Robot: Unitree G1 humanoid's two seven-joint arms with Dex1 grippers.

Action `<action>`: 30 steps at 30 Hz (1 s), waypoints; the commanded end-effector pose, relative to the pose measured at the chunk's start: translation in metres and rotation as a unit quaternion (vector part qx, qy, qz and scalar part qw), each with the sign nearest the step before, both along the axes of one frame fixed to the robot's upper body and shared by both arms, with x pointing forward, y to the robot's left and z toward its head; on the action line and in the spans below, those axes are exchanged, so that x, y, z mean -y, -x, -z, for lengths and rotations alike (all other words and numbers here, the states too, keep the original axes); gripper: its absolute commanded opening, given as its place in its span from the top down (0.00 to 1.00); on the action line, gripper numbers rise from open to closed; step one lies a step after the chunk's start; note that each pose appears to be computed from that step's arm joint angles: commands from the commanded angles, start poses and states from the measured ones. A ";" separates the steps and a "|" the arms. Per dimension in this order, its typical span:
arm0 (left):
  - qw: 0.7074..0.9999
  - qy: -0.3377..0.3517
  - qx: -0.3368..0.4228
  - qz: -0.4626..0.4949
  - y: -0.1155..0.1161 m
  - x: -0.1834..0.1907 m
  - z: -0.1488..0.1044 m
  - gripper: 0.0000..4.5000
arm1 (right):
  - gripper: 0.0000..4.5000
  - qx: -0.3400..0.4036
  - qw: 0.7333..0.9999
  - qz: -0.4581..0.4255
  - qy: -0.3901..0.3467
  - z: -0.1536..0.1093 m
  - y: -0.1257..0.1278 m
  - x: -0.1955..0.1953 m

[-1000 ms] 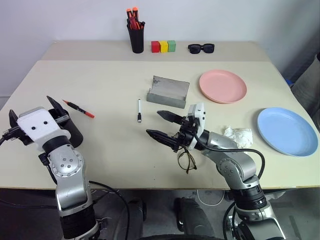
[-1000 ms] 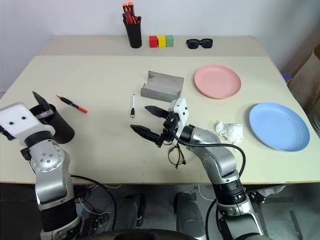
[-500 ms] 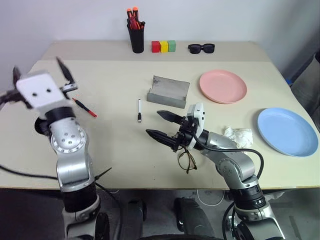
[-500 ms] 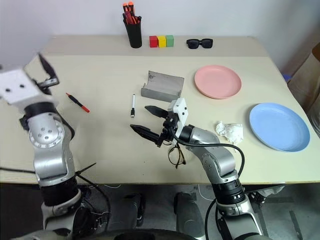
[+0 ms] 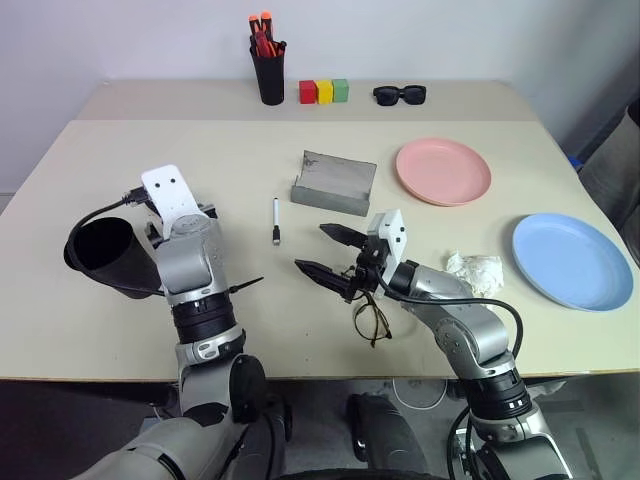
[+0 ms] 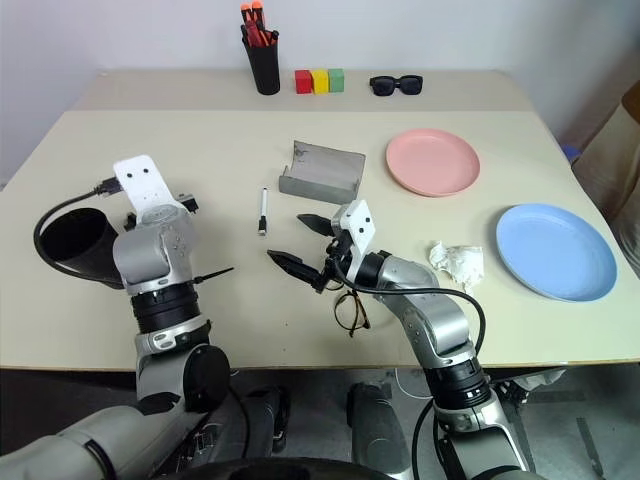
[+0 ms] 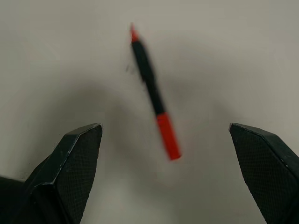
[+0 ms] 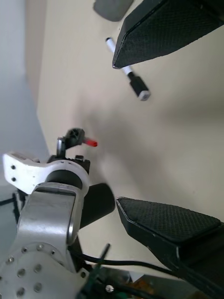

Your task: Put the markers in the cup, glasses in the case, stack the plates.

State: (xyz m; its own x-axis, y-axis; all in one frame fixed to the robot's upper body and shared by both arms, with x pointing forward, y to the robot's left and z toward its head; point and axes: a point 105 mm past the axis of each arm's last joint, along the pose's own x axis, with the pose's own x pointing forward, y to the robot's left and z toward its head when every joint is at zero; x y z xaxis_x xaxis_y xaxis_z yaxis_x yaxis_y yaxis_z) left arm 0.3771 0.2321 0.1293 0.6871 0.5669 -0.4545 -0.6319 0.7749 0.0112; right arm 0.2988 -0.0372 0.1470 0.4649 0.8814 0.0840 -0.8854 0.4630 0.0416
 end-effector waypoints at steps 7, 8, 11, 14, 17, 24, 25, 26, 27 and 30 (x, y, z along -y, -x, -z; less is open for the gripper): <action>0.998 0.050 0.004 -0.047 -0.018 -0.022 0.002 0.13 | 0.00 0.015 1.000 0.011 -0.007 -0.004 0.007 0.001; 0.997 0.052 0.004 -0.050 -0.019 -0.023 0.002 0.20 | 0.00 0.014 1.000 0.012 -0.007 -0.004 0.008 0.001; 0.998 0.046 0.008 -0.049 -0.021 -0.026 0.001 0.52 | 0.00 0.013 1.000 0.018 -0.007 -0.003 0.008 0.002; 0.998 0.041 0.009 -0.045 -0.022 -0.026 0.001 0.87 | 0.00 0.012 1.000 0.022 -0.007 -0.003 0.008 0.003; 0.999 0.037 0.013 -0.034 -0.022 -0.023 0.002 0.99 | 0.00 0.012 1.000 0.024 -0.006 -0.003 0.008 0.004; 0.998 0.010 0.038 0.048 -0.021 0.010 -0.011 0.99 | 0.00 0.017 0.999 0.028 -0.002 -0.005 0.002 0.009; 0.997 0.007 0.036 0.064 -0.019 0.018 -0.011 0.99 | 0.00 0.018 0.999 0.029 -0.001 -0.005 0.001 0.010; 0.996 0.006 0.031 0.079 -0.015 0.027 -0.010 0.99 | 0.00 0.019 0.999 0.029 0.000 -0.006 0.001 0.011; 0.996 0.006 0.025 0.090 -0.010 0.034 -0.009 0.99 | 0.00 0.020 0.999 0.030 0.001 -0.006 0.000 0.012; 0.993 0.011 -0.005 0.119 0.006 0.054 -0.004 0.99 | 0.00 0.022 0.999 0.031 0.003 -0.006 -0.002 0.014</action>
